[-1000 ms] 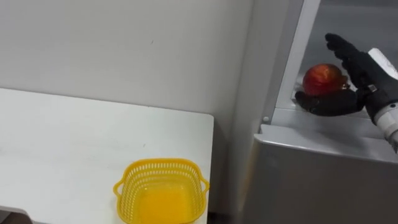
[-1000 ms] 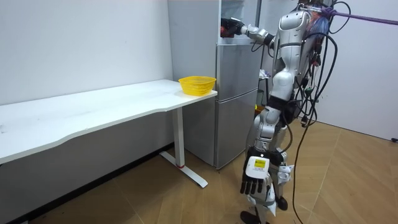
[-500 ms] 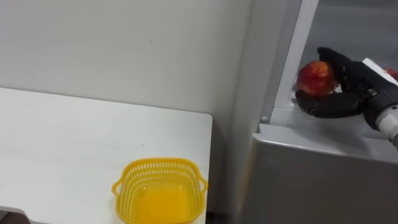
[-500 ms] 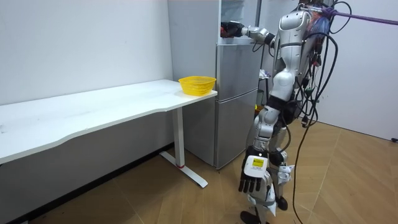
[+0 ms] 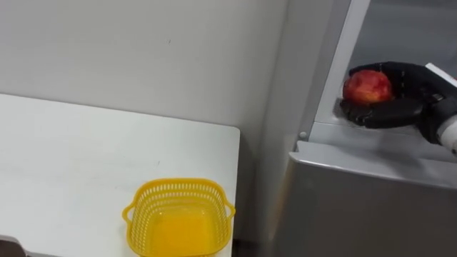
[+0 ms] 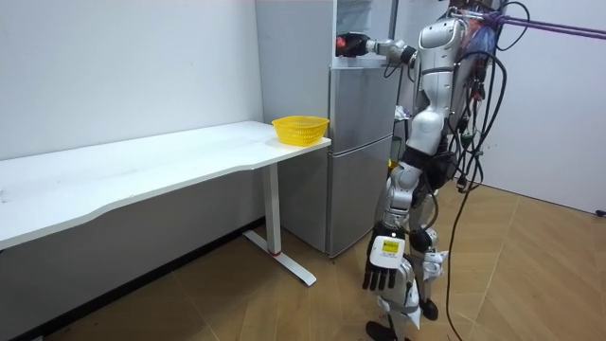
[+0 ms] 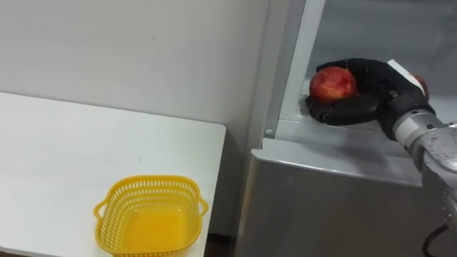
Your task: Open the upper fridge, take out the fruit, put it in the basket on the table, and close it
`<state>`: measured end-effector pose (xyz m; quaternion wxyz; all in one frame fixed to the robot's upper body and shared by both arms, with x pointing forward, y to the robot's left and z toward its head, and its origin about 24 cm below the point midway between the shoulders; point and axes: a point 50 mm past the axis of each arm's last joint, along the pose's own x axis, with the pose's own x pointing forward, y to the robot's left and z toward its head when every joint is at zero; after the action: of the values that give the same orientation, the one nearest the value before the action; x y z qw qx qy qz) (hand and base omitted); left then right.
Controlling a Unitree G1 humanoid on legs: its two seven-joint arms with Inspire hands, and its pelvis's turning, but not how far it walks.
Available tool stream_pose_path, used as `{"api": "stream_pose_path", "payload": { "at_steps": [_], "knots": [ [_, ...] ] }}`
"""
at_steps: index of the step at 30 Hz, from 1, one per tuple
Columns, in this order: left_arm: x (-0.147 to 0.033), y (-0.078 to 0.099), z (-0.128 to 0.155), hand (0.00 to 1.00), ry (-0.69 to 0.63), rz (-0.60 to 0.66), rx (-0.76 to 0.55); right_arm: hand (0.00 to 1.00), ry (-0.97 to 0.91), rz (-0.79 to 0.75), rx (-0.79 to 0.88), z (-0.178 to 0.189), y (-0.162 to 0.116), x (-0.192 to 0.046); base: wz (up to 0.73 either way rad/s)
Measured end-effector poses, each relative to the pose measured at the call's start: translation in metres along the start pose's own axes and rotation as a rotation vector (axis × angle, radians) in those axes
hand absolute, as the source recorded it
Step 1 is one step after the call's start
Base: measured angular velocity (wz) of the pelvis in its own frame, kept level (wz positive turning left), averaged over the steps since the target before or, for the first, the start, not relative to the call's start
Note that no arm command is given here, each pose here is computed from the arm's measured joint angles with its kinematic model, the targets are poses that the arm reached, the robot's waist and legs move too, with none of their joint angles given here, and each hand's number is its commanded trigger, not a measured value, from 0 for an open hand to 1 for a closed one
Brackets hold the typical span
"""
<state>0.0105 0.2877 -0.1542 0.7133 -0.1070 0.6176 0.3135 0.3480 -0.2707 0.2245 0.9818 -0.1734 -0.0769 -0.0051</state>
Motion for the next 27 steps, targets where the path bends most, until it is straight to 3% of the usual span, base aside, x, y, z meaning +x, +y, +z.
{"api": "stream_pose_path", "payload": {
  "at_steps": [19, 27],
  "knots": [
    [0.0, 0.004, -0.004, 0.0, -0.002, 0.015, -0.003, 1.0, -0.058, -0.012, 0.013, 0.016, 0.006, -0.002, -0.01],
    [0.0, -0.002, -0.016, 0.0, 0.017, 0.031, -0.051, 1.0, -0.225, -0.008, 0.047, 0.032, 0.046, -0.03, 0.01]
  ]
}}
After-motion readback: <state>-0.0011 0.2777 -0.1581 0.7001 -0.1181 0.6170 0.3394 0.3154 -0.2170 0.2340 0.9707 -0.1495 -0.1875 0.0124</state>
